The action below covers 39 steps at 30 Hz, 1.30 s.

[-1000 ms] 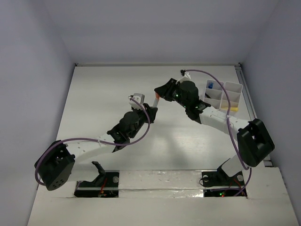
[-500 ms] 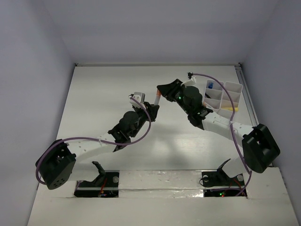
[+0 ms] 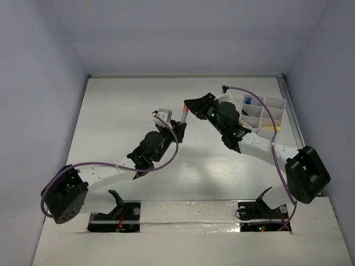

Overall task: Sort the stationery into containers
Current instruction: Close the pen cap on the pen.

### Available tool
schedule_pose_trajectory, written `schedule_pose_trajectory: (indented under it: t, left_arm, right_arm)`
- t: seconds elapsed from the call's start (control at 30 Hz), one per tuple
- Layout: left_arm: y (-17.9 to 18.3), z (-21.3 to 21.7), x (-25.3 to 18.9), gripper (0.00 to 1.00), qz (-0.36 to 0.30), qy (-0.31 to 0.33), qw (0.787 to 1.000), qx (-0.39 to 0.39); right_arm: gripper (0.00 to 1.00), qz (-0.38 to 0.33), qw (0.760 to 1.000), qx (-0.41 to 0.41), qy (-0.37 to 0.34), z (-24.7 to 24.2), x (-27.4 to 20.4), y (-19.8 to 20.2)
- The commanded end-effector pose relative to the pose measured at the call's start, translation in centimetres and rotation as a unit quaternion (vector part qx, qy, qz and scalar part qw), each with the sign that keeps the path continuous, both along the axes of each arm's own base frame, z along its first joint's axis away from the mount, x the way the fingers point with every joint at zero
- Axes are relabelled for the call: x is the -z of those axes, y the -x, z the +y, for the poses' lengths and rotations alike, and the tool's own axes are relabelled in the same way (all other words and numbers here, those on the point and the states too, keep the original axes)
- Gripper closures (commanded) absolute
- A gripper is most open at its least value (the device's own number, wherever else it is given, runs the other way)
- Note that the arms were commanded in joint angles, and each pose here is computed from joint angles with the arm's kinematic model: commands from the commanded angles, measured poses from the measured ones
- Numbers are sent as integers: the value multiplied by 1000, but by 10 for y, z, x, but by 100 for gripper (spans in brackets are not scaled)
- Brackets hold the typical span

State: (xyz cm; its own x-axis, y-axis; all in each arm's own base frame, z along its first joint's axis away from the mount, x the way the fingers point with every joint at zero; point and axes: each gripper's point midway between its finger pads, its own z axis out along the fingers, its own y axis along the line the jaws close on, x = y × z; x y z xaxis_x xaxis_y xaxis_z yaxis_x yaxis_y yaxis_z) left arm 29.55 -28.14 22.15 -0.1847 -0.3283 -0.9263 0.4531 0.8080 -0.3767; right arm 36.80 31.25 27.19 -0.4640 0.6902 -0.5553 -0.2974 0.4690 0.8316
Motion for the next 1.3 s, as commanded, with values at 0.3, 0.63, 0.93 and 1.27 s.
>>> schedule_pose_trajectory:
  t: [0.3,0.63,0.93,1.27]
  left_arm:
    - [-13,28,-109,100,-100,57,991,-66]
    - [-22,26,-157,100,-142,67,985,-77]
    - [-29,34,-191,100,-174,76,978,-87]
    - [-27,52,-214,100,-195,84,972,-105]
  right_arm:
    - [100,14,991,-120,58,40,33,60]
    - [100,48,979,-174,90,53,78,101]
    - [100,65,975,-194,83,58,92,116]
    - [100,72,973,-204,81,65,95,119]
